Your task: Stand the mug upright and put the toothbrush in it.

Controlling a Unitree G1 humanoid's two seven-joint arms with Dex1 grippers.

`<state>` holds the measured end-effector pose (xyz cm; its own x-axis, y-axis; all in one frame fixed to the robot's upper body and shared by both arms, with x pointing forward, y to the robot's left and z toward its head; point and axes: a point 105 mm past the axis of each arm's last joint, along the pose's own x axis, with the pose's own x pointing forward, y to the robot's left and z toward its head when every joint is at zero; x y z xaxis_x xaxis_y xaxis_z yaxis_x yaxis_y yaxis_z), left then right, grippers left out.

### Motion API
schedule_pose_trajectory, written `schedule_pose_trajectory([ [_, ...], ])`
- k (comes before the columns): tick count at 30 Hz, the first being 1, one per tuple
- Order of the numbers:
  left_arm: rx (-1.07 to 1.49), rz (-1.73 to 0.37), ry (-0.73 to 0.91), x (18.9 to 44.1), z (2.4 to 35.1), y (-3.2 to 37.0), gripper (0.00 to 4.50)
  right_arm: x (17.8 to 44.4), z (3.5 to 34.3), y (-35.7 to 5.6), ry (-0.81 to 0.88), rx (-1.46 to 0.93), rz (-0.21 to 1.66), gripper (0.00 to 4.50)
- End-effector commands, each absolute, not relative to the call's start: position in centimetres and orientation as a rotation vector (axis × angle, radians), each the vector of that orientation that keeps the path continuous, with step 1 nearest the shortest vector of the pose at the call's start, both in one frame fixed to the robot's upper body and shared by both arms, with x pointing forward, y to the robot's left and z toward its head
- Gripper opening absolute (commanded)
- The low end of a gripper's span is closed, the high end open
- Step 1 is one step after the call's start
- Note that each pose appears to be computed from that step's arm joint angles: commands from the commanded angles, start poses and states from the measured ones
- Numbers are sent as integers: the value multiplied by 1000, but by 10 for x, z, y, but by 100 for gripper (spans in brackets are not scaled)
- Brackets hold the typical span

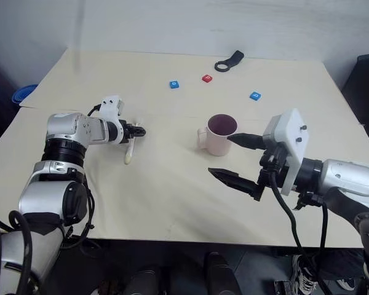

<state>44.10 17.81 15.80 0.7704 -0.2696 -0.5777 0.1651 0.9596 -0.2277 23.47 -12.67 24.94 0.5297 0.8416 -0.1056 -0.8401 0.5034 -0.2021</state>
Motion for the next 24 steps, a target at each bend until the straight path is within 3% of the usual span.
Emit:
schedule_pose_trajectory([
  [1,-205,-232,673,441,157,175,199,231,261,-127,-70,-262,996,450],
  [7,-214,-204,650,443,164,182,27,233,261,-135,-52,-215,974,450],
  [13,-256,-287,420,456,207,179,26,234,258,-142,-30,-283,932,450],
  [15,-231,-410,219,459,248,166,26,235,259,-146,-26,-291,907,450],
  [20,-252,-784,-206,433,339,107,26,239,262,-166,-5,-303,797,450],
  [24,-212,-1024,-334,410,357,44,26,245,261,-188,17,-310,668,450],
])
